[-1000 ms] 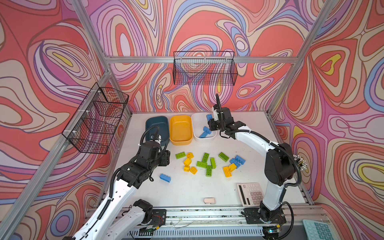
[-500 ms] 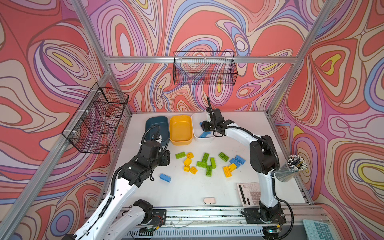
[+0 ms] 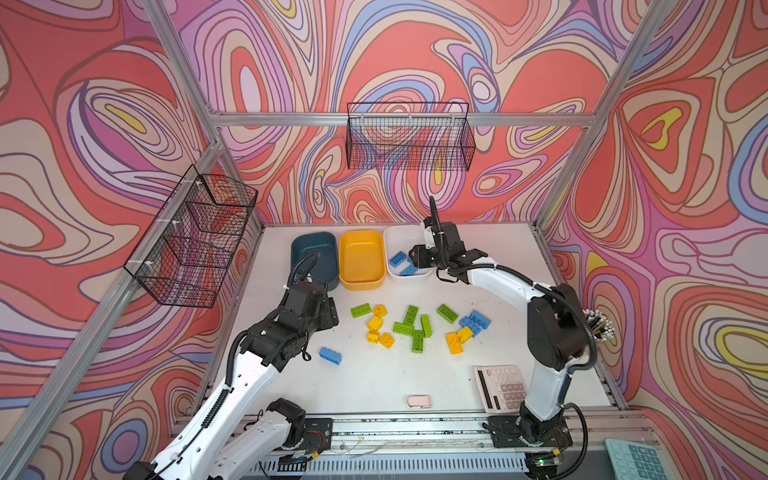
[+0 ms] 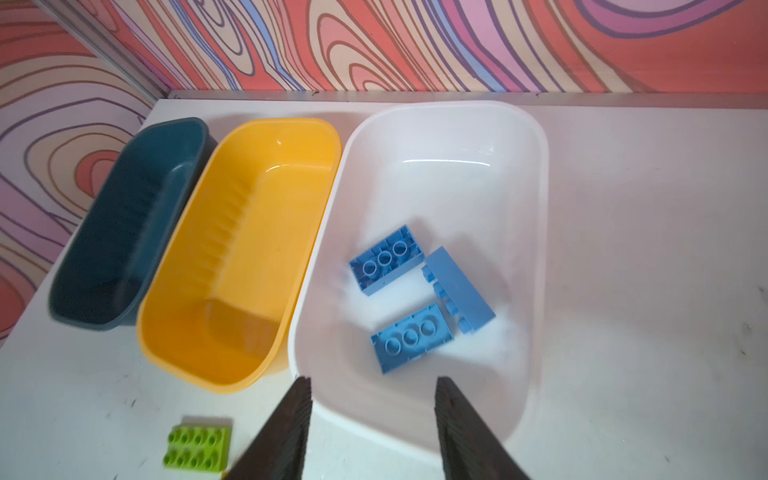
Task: Sort the legos into containers by color
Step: 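Open the right gripper over the white tub while the left gripper reaches out, then grasp the blue 1x4 brick with the left gripper while the right arm moves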
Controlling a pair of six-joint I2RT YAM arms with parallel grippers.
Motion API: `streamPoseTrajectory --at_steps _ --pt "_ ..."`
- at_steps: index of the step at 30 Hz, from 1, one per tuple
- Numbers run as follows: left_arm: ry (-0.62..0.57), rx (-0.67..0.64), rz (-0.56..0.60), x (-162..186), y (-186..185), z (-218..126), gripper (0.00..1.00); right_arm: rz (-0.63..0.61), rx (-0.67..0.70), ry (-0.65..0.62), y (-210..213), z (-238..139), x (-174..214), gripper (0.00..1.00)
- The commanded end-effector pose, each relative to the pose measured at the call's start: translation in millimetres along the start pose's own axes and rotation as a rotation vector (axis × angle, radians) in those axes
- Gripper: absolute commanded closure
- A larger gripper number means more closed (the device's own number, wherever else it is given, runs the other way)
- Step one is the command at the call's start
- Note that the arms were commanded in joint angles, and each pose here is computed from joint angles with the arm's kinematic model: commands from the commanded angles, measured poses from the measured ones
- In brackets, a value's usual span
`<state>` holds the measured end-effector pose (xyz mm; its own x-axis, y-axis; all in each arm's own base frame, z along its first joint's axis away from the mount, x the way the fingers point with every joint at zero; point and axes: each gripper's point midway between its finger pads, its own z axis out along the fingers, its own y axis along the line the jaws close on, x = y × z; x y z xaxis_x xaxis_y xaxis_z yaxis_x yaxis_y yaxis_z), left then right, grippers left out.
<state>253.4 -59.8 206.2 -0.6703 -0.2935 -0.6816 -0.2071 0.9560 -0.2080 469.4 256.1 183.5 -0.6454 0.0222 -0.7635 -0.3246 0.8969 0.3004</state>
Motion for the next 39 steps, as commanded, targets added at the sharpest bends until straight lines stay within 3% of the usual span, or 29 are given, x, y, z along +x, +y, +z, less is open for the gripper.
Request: streamPoseTrajectory --at_steps 1,9,16,21,35,39 --pt "0.032 -0.086 -0.170 19 23 1 0.09 0.037 -0.069 -0.125 15 -39 -12 0.49" --pt "0.162 -0.122 -0.385 73 32 30 0.08 0.093 -0.093 -0.181 5 -82 28 0.49" --pt "0.281 -0.133 -0.471 108 23 65 0.08 0.085 -0.078 -0.155 -4 -85 54 0.49" --pt "0.322 -0.187 -0.484 122 26 82 0.13 0.084 -0.083 -0.141 -6 -83 62 0.49" --pt "0.353 -0.288 -0.443 143 36 98 0.15 0.099 -0.091 -0.137 -8 -73 70 0.49" --pt "0.348 -0.285 -0.433 143 34 102 0.22 0.099 -0.088 -0.139 -8 -74 71 0.49"
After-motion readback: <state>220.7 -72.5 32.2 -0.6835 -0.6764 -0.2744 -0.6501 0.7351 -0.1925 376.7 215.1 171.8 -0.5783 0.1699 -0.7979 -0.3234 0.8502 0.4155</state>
